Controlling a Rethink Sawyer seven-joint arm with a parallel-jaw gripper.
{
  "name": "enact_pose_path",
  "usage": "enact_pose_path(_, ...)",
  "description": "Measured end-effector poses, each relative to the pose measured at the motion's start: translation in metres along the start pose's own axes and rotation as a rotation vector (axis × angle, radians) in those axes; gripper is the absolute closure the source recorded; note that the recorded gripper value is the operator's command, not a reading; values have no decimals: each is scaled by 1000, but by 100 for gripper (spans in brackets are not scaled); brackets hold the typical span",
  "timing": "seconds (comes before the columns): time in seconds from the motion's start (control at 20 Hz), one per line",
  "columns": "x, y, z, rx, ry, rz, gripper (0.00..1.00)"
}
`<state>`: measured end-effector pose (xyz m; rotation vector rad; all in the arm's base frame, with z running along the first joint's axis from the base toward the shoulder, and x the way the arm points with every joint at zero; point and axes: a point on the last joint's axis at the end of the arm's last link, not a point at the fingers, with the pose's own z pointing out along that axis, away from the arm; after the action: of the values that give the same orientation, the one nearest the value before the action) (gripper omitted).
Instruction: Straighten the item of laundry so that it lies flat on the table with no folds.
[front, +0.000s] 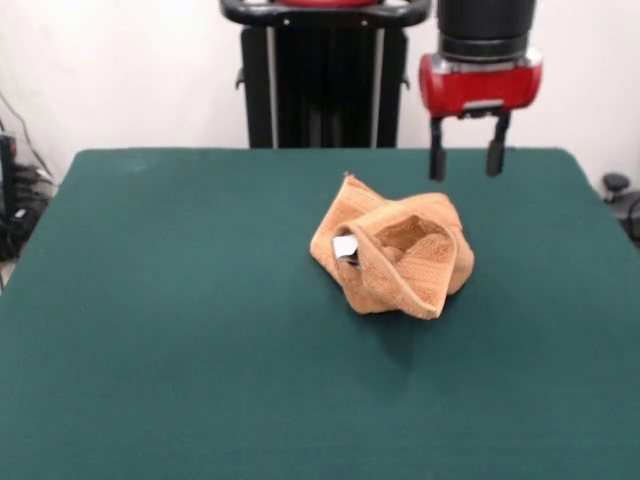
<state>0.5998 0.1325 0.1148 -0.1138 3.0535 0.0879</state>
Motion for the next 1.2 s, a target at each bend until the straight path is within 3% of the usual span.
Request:
enact_pose_path(0.4,2,-30,11,-4,22,52,0)
enact_pose_path(1.2,4,-33,15,10,-3,24,0)
